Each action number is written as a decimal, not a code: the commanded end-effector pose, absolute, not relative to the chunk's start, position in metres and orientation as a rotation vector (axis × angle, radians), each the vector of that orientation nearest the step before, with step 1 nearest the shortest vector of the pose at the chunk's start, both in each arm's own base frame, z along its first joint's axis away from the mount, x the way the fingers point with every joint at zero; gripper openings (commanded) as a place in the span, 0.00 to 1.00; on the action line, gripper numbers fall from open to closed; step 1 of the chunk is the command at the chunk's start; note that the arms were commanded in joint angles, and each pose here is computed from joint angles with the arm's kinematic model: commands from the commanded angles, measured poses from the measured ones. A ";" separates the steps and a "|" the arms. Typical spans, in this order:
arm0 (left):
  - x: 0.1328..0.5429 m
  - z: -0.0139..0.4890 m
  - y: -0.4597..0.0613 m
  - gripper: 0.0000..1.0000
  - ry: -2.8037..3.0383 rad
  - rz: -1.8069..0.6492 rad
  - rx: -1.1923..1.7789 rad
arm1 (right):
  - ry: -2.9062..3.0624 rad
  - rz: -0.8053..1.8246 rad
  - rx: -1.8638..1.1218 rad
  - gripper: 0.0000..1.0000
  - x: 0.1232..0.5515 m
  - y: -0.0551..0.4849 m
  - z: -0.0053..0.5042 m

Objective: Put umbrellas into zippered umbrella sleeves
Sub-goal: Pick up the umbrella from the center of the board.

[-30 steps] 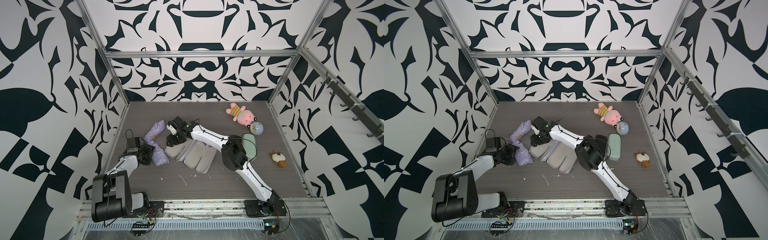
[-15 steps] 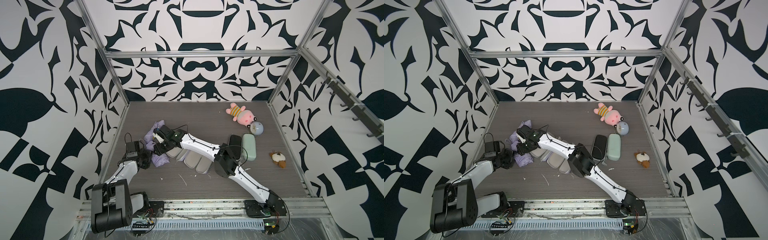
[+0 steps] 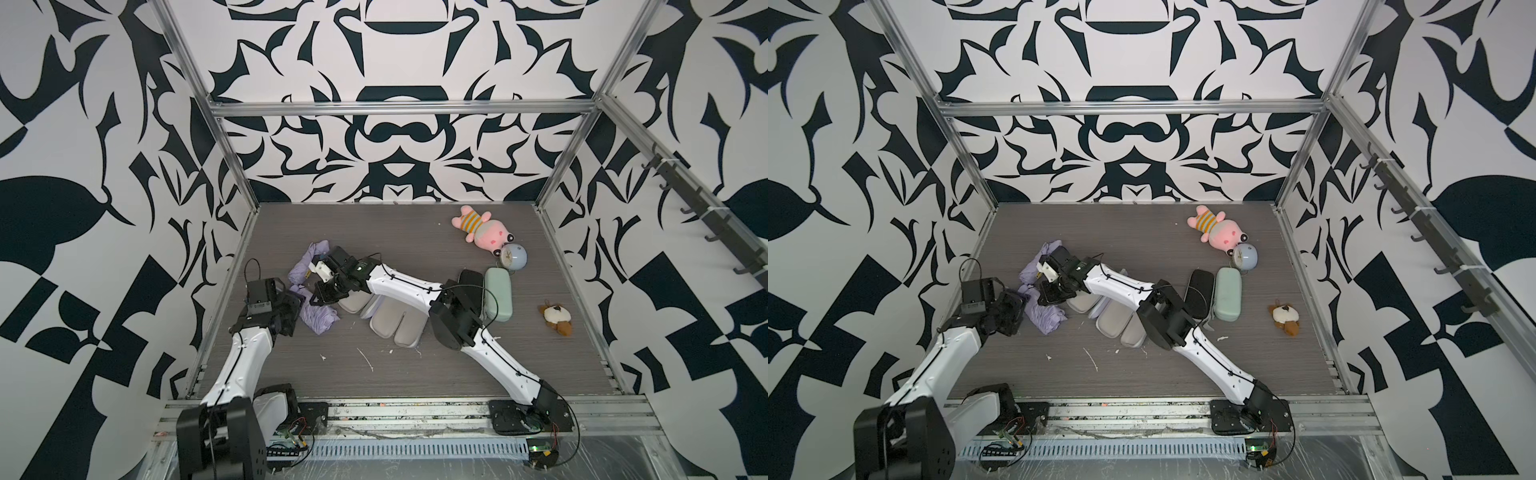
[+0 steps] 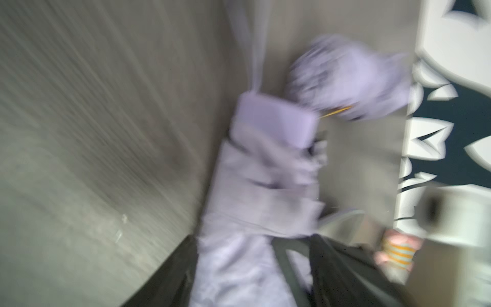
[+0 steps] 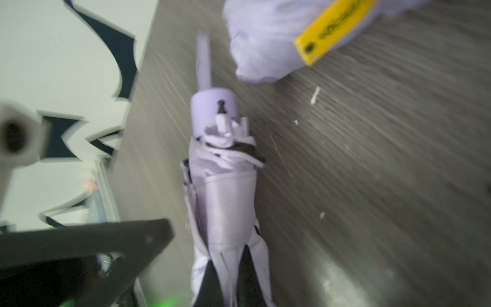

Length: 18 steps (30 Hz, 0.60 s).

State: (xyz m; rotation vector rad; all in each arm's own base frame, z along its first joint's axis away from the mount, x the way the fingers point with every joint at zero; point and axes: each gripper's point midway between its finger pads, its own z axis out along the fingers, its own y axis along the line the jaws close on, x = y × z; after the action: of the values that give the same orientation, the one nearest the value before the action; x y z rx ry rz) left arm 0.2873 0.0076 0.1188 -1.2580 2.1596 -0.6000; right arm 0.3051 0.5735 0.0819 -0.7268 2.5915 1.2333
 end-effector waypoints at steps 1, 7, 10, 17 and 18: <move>0.281 0.182 0.029 0.76 2.197 -0.366 -1.044 | 2.219 1.540 -0.596 0.00 0.341 0.571 0.230; 0.302 0.236 -0.015 0.76 2.293 -0.485 -0.665 | 2.144 1.566 -0.269 0.00 0.355 0.485 0.275; 0.301 0.230 -0.073 0.79 2.421 -0.518 -0.364 | 2.198 1.465 -0.074 0.00 0.337 0.431 0.255; 0.273 0.180 -0.174 0.95 2.642 -0.514 0.148 | 2.332 1.246 0.345 0.00 0.271 0.323 0.199; 0.271 0.167 -0.183 0.99 2.679 -0.488 0.189 | 2.347 1.215 0.373 0.00 0.261 0.312 0.194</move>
State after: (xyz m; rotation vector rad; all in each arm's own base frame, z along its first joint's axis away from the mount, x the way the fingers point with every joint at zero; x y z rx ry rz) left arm 0.2858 -0.1730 0.1885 0.0451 2.5978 -0.5691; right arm 0.2667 0.3310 0.1882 0.2052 2.3959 1.2414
